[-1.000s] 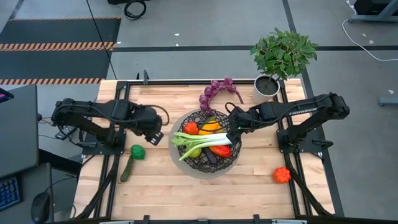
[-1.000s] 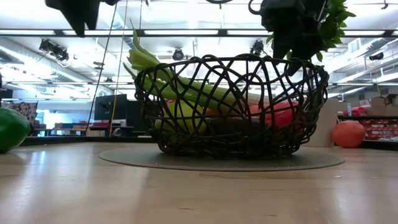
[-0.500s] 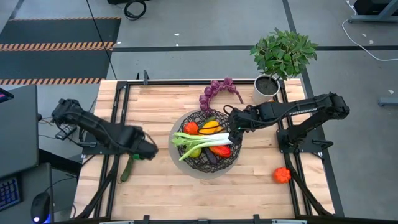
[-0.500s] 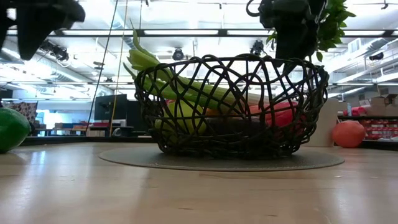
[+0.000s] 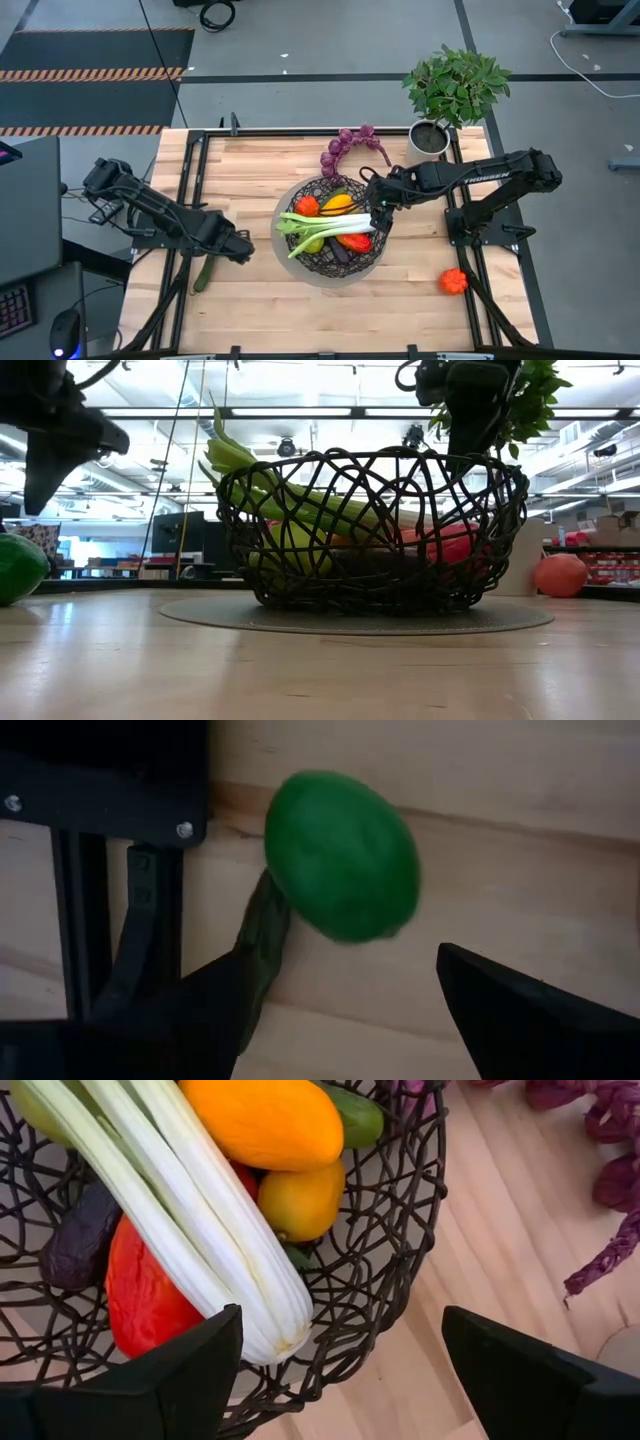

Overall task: Build produce basket
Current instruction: Put the green lime into the black wire basket

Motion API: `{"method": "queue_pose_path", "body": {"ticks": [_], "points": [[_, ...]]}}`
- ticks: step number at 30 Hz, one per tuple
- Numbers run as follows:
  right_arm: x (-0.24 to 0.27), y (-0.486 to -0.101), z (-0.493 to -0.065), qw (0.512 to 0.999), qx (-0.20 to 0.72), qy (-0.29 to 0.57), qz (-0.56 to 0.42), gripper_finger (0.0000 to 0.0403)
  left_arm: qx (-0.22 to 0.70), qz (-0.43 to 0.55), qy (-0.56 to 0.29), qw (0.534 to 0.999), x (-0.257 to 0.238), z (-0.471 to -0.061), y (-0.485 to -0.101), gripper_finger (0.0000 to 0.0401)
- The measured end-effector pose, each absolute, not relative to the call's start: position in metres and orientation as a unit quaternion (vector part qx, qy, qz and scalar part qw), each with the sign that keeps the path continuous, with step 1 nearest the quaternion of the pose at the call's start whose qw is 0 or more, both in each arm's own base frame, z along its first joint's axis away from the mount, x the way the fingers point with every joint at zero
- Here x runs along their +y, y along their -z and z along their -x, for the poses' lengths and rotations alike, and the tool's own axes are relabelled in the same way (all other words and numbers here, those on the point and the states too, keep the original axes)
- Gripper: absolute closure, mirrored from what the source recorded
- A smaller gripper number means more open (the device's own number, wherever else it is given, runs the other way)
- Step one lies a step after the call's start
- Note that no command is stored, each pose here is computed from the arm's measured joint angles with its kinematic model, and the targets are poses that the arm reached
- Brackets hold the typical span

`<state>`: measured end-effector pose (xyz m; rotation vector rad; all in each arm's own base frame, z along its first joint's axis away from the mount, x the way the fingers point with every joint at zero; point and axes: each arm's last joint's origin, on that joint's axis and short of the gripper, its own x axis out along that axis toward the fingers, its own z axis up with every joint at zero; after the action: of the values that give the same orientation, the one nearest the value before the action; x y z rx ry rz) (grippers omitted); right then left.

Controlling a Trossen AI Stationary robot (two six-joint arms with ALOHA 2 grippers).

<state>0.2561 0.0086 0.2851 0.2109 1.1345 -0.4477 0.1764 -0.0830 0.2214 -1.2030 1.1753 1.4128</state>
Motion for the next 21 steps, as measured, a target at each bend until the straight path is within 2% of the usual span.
{"method": "queue_pose_path", "body": {"ticks": [7, 21], "points": [[0.008, -0.285, -0.256, 0.813, 0.534, 0.211, -0.099, 0.0057, 0.47, 0.489, -0.596, 0.43, -0.071, -0.174, -0.204, 0.0086], [0.008, -0.294, -0.246, 0.818, 0.525, 0.21, -0.103, 0.0057, 0.444, 0.544, -0.585, 0.406, -0.054, -0.178, -0.174, 0.0085]]}}
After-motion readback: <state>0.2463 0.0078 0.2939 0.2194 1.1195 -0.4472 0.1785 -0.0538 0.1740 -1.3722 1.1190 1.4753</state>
